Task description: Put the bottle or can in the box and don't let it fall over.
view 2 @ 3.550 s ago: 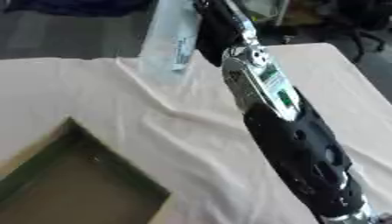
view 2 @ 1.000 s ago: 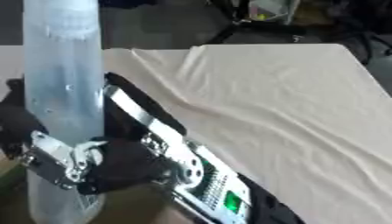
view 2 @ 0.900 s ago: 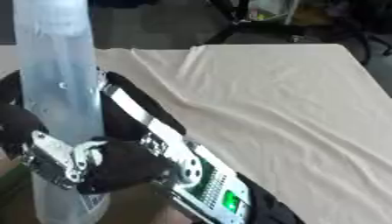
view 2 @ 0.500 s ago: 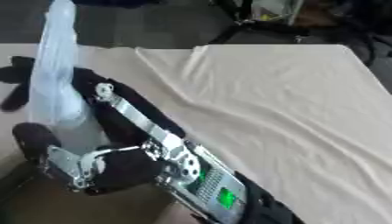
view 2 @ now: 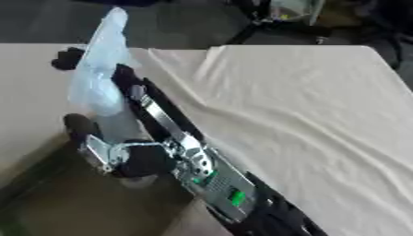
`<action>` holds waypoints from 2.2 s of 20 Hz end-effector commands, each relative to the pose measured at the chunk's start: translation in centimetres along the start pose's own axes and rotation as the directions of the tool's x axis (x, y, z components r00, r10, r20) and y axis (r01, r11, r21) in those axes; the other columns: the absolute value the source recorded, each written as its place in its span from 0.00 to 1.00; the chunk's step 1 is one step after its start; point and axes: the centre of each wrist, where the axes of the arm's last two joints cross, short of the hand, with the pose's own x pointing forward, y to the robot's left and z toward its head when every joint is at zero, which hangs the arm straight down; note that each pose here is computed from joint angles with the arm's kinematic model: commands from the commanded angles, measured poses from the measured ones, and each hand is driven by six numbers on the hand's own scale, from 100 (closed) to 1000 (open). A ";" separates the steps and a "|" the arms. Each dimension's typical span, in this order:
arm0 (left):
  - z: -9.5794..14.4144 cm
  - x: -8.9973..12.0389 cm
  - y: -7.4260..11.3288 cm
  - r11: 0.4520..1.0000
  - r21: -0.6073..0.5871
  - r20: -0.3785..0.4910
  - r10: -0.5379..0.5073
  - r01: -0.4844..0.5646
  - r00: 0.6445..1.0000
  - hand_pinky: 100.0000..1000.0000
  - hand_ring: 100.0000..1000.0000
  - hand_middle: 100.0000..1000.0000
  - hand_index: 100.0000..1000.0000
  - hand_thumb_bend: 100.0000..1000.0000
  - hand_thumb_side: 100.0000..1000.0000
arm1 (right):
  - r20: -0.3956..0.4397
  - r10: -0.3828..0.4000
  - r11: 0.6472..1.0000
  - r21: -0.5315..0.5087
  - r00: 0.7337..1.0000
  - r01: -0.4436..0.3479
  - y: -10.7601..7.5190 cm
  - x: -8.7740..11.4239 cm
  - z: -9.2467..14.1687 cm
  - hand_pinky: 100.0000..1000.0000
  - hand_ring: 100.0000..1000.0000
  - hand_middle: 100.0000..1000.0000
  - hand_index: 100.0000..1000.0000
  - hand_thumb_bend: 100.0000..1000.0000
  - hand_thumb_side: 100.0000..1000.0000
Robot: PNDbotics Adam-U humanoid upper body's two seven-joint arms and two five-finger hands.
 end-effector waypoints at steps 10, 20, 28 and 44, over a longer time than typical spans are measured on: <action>-0.2 1.1 0.7 0.999 -0.005 0.015 -0.042 0.042 0.999 1.00 1.00 0.97 0.68 0.00 0.69 | -0.067 0.174 0.907 0.400 0.982 -0.134 -0.5 1.5 0.4 1.00 1.00 1.00 1.00 0.00 0.48; 0.0 1.1 1.0 0.999 -0.005 0.000 -0.051 0.051 0.999 1.00 1.00 0.97 0.68 0.00 0.68 | -0.237 0.221 0.713 0.701 0.946 0.009 -0.9 3.0 2.0 1.00 1.00 1.00 1.00 0.00 0.92; 0.1 1.1 1.0 0.999 -0.007 -0.004 -0.048 0.048 0.999 1.00 1.00 0.97 0.68 0.00 0.68 | -0.280 0.291 0.664 0.748 0.915 0.018 -1.1 3.1 3.6 1.00 1.00 1.00 1.00 0.00 1.00; 0.4 1.0 1.2 0.999 0.004 -0.015 -0.054 0.054 0.998 1.00 1.00 0.96 0.68 0.00 0.68 | -0.267 0.109 0.904 0.427 0.958 0.016 -6.2 6.5 2.7 1.00 1.00 1.00 1.00 0.00 0.43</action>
